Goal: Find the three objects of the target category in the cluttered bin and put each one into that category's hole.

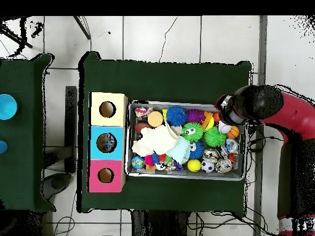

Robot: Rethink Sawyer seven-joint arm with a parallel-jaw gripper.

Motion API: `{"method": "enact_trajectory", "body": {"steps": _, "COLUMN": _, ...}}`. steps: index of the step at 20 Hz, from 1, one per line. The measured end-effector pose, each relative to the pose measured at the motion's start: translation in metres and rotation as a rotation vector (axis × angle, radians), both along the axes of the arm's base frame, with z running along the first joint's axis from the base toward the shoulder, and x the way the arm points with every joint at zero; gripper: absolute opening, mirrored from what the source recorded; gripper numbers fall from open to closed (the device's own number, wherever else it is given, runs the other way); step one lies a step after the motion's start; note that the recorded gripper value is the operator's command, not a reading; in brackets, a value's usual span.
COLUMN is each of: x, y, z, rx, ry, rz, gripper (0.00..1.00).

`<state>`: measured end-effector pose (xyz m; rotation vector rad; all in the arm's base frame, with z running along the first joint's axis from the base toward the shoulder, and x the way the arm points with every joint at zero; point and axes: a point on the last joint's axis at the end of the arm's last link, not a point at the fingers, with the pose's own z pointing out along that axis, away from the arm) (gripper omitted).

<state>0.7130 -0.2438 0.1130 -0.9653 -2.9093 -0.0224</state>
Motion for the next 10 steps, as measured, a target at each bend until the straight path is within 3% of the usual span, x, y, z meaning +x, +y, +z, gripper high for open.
{"method": "enact_trajectory", "body": {"steps": 4, "x": 0.0015, "y": 0.0052, "z": 0.0052, "rx": 0.014, "ry": 0.009, "rz": 0.049, "gripper": 1.00}}
{"method": "enact_trajectory", "body": {"steps": 10, "x": -0.0020, "y": 0.0087, "z": 0.0055, "rx": 0.029, "ry": 0.048, "rz": 0.065, "gripper": 1.00}}
